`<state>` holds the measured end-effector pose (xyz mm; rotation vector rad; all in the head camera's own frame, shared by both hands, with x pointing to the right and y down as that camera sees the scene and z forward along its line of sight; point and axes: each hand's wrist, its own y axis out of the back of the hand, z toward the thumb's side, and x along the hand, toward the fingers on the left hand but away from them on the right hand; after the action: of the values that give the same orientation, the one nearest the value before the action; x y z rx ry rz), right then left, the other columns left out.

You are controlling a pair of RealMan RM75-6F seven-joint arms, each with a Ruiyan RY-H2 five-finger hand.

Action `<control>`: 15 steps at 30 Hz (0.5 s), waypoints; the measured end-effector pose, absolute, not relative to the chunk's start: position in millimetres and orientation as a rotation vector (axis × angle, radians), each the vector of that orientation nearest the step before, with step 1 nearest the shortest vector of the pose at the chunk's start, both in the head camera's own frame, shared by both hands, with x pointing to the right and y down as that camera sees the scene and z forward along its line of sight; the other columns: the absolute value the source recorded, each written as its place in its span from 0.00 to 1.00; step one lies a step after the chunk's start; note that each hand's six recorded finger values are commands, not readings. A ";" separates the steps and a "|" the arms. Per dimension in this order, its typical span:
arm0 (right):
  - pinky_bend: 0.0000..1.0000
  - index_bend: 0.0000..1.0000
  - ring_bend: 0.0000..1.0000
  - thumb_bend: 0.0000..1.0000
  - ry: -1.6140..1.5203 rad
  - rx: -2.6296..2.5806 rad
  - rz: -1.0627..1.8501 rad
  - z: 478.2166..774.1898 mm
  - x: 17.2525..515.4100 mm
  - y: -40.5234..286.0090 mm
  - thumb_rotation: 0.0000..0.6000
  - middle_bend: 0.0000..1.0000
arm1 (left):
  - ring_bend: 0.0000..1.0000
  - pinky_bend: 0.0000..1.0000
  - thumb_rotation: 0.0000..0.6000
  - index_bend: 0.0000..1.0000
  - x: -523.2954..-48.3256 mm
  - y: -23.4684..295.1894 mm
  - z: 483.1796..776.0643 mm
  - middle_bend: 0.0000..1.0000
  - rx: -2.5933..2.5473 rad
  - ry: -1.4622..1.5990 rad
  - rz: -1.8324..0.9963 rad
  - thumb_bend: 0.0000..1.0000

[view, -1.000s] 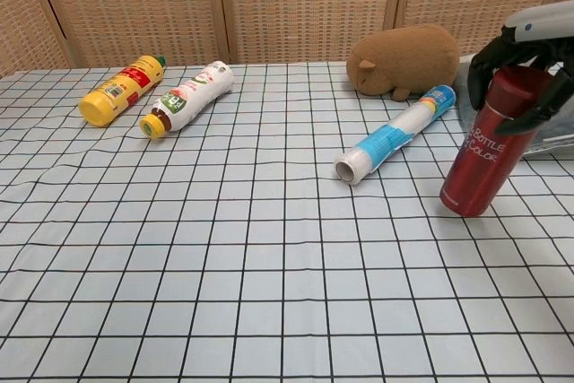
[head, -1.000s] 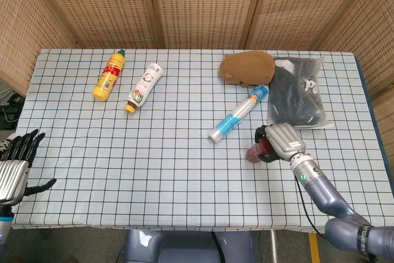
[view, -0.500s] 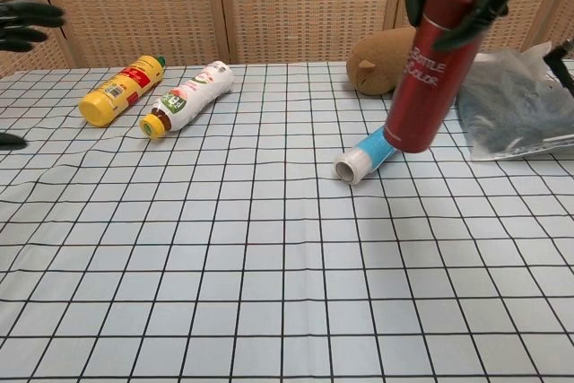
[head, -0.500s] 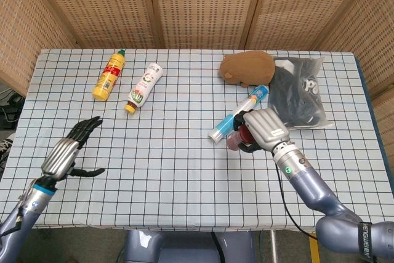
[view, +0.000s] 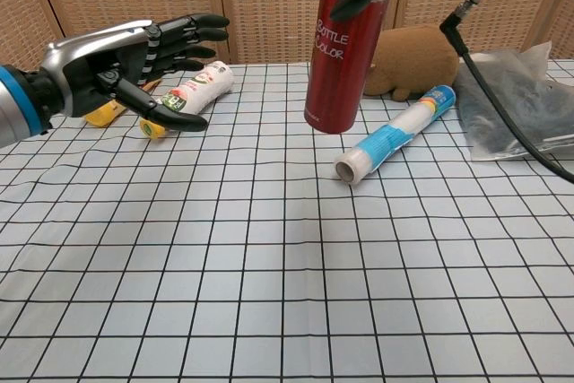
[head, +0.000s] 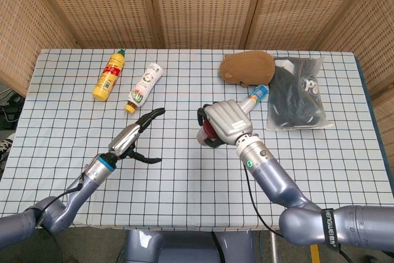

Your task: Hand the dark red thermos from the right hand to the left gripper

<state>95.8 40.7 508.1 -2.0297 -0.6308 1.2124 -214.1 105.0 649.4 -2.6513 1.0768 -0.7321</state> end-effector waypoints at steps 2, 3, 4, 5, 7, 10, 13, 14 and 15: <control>0.70 0.62 0.54 0.76 -0.625 -2.031 1.210 508.5 90.2 40.7 1.00 0.57 | 0.00 0.00 1.00 0.00 -206.8 103.4 652.8 0.00 -2.671 1.084 -0.727 0.00; 0.70 0.62 0.54 0.76 -0.620 -2.033 1.207 508.9 86.5 41.0 1.00 0.57 | 0.00 0.00 1.00 0.00 -201.5 103.0 654.6 0.00 -2.687 1.089 -0.722 0.00; 0.70 0.62 0.54 0.76 -0.616 -2.036 1.206 509.5 83.5 41.4 1.00 0.57 | 0.00 0.00 1.00 0.00 -197.3 103.0 656.1 0.00 -2.700 1.090 -0.718 0.00; 0.70 0.62 0.54 0.76 -0.608 -2.041 1.202 510.8 78.9 42.5 1.00 0.57 | 0.00 0.00 1.00 0.00 -192.0 103.4 657.9 0.00 -2.716 1.092 -0.713 0.00; 0.70 0.62 0.54 0.76 -0.596 -2.049 1.196 513.6 70.2 43.8 1.00 0.57 | 0.00 0.00 1.00 0.00 -178.2 104.7 662.9 0.00 -2.755 1.092 -0.705 0.00; 0.70 0.62 0.54 0.76 -0.590 -2.062 1.195 516.6 59.7 45.6 1.00 0.57 | 0.00 0.00 1.00 0.00 -162.3 104.2 668.7 0.00 -2.788 1.102 -0.692 0.00; 0.70 0.62 0.54 0.76 -0.589 -2.069 1.193 517.2 53.3 46.6 1.00 0.57 | 0.00 0.00 1.00 0.00 -151.2 102.3 671.9 0.00 -2.810 1.126 -0.675 0.00; 0.70 0.62 0.54 0.76 -0.588 -2.067 1.192 517.5 51.7 46.7 1.00 0.57 | 0.00 0.00 1.00 0.00 -147.5 101.7 672.2 0.00 -2.822 1.133 -0.668 0.00; 0.70 0.62 0.54 0.76 -0.587 -2.067 1.193 517.9 50.7 46.9 1.00 0.57 | 0.00 0.00 1.00 0.00 -142.3 100.7 672.7 0.00 -2.833 1.139 -0.661 0.00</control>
<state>50.7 46.9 517.9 -2.0666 -0.5870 1.1929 -142.3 100.7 672.7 -2.8334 1.1390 -0.6612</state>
